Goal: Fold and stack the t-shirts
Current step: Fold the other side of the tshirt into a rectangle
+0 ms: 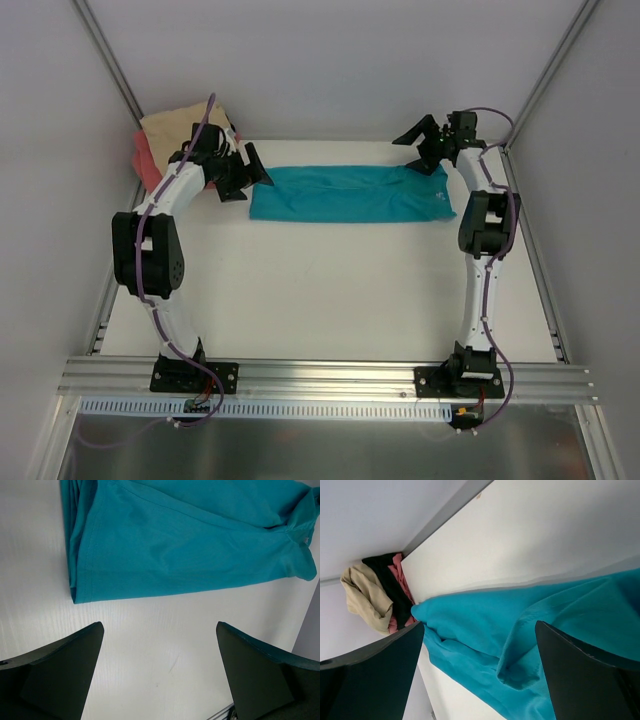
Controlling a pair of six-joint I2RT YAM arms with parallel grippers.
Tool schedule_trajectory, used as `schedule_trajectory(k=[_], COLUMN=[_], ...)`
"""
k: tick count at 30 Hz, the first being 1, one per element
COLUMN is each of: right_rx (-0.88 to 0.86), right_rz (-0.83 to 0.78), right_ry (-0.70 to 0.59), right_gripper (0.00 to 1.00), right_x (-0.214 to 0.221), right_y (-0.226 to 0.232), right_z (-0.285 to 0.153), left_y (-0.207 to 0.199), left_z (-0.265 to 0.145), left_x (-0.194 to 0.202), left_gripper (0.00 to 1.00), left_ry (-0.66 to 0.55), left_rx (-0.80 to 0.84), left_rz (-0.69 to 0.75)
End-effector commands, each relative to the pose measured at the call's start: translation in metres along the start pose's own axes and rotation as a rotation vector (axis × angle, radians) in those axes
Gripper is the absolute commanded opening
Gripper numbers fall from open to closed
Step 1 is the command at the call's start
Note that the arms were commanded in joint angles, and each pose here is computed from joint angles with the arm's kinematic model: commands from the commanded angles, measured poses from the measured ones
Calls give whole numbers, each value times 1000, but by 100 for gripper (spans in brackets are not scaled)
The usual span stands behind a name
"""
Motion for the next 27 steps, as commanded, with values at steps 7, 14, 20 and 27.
schedule_trajectory(k=[7,14,20,27], right_rx=[-92,-58,-34,-15], right_rz=[-59,-47,-34,-42], right_ry=[-105,-15,89,145], right_gripper=[100,99,99,99], right_x=[-41,-1,36,62], right_y=[43,35,25,24], right_z=[-76,-75,-50,-45], left_y=[-11,-14,-16,-16], left_z=[6,6,2,-3], left_x=[1,6,9,10], left_gripper=[99,99,99,99], left_ry=[24,27,22,17], left_rx=[53,58,59,55], left_rz=[8,13,20,24])
Point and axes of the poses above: each gripper's point midway between its finger pads, its own z axis out along the fingers, its own y axis along the line the jaws close on, x = y × z, the point moved 3 cm from there along -z, back along the fingers, and after that the axes turned 8 degrees about -z, right-handed, at the moved point
